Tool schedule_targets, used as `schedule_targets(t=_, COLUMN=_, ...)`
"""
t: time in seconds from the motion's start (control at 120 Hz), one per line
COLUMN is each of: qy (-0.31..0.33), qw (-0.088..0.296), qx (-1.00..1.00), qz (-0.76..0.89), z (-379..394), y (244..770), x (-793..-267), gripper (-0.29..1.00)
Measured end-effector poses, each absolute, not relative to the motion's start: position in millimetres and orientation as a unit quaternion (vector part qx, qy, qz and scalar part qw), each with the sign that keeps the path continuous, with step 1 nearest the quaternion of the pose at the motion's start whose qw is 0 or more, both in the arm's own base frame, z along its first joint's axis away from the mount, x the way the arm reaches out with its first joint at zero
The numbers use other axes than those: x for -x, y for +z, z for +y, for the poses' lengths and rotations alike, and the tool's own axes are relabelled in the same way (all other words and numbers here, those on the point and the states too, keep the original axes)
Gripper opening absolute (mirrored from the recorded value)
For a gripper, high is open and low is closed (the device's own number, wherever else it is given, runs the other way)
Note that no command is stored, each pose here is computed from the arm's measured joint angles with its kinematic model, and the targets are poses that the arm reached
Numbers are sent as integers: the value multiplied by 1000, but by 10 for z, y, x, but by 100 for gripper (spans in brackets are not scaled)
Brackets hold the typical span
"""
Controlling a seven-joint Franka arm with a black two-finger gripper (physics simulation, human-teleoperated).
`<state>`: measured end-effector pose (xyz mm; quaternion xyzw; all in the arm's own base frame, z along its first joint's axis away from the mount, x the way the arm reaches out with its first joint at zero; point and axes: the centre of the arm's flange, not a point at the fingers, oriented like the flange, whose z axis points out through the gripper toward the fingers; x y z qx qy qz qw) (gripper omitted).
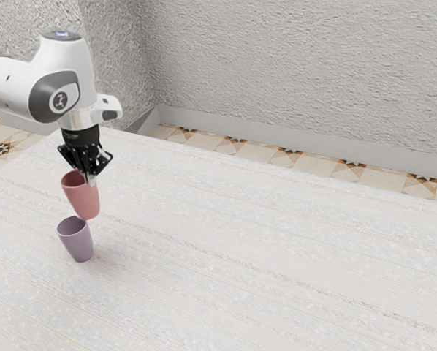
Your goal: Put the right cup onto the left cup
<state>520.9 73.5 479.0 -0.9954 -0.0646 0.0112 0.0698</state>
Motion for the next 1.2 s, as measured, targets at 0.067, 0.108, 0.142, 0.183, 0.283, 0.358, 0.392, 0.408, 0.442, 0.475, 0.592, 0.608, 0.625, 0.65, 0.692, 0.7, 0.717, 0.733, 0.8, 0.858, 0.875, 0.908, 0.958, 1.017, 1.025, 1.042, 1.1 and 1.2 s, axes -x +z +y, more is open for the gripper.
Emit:
schedule_targets(t=0.067, qy=16, qw=71, qx=995, qz=-71, z=785, y=4754, x=-5182, gripper=-8)
schedule_targets(t=0.108, qy=19, qw=71, qx=994, qz=-78, z=847, y=4736, x=-5166, gripper=-8)
schedule_targets(t=0.142, qy=20, qw=71, qx=994, qz=-84, z=892, y=4726, x=-5157, gripper=-8)
schedule_targets(t=0.183, qy=22, qw=71, qx=993, qz=-89, z=939, y=4711, x=-5150, gripper=-8)
schedule_targets(t=0.283, qy=26, qw=70, qx=993, qz=-96, z=998, y=4671, x=-5146, gripper=-8)
schedule_targets(t=0.358, qy=30, qw=69, qx=992, qz=-100, z=1024, y=4638, x=-5150, gripper=-8)
schedule_targets(t=0.392, qy=31, qw=69, qx=992, qz=-101, z=1038, y=4619, x=-5153, gripper=-8)
schedule_targets(t=0.408, qy=32, qw=68, qx=992, qz=-102, z=1045, y=4608, x=-5155, gripper=-8)
schedule_targets(t=0.442, qy=34, qw=68, qx=992, qz=-104, z=1063, y=4589, x=-5157, gripper=-8)
schedule_targets(t=0.475, qy=36, qw=67, qx=991, qz=-106, z=1086, y=4564, x=-5159, gripper=-8)
schedule_targets(t=0.592, qy=39, qw=66, qx=990, qz=-114, z=1163, y=4532, x=-5160, gripper=-8)
schedule_targets(t=0.608, qy=39, qw=66, qx=990, qz=-115, z=1171, y=4535, x=-5160, gripper=-8)
schedule_targets(t=0.625, qy=38, qw=66, qx=990, qz=-116, z=1178, y=4538, x=-5161, gripper=-8)
schedule_targets(t=0.65, qy=38, qw=67, qx=990, qz=-116, z=1186, y=4544, x=-5164, gripper=-8)
schedule_targets(t=0.692, qy=37, qw=68, qx=990, qz=-116, z=1190, y=4552, x=-5170, gripper=-8)
schedule_targets(t=0.7, qy=37, qw=69, qx=990, qz=-116, z=1189, y=4552, x=-5171, gripper=-8)
schedule_targets(t=0.717, qy=37, qw=69, qx=990, qz=-116, z=1187, y=4552, x=-5174, gripper=-8)
schedule_targets(t=0.733, qy=36, qw=69, qx=990, qz=-115, z=1185, y=4553, x=-5176, gripper=-8)
schedule_targets(t=0.8, qy=37, qw=70, qx=990, qz=-114, z=1173, y=4540, x=-5187, gripper=-8)
schedule_targets(t=0.858, qy=38, qw=70, qx=990, qz=-113, z=1169, y=4524, x=-5198, gripper=-8)
schedule_targets(t=0.875, qy=39, qw=70, qx=990, qz=-113, z=1170, y=4516, x=-5205, gripper=-8)
schedule_targets(t=0.908, qy=40, qw=70, qx=990, qz=-112, z=1174, y=4504, x=-5215, gripper=-8)
schedule_targets(t=0.958, qy=40, qw=70, qx=990, qz=-113, z=1181, y=4494, x=-5224, gripper=-8)
schedule_targets(t=1.017, qy=41, qw=70, qx=990, qz=-114, z=1194, y=4487, x=-5228, gripper=-8)
schedule_targets(t=1.025, qy=41, qw=70, qx=990, qz=-114, z=1196, y=4487, x=-5229, gripper=-8)
schedule_targets(t=1.042, qy=41, qw=70, qx=990, qz=-114, z=1201, y=4486, x=-5232, gripper=-8)
schedule_targets(t=1.1, qy=42, qw=69, qx=990, qz=-115, z=1220, y=4467, x=-5241, gripper=-8)
schedule_targets(t=1.2, qy=42, qw=69, qx=990, qz=-118, z=1252, y=4473, x=-5248, gripper=-8)
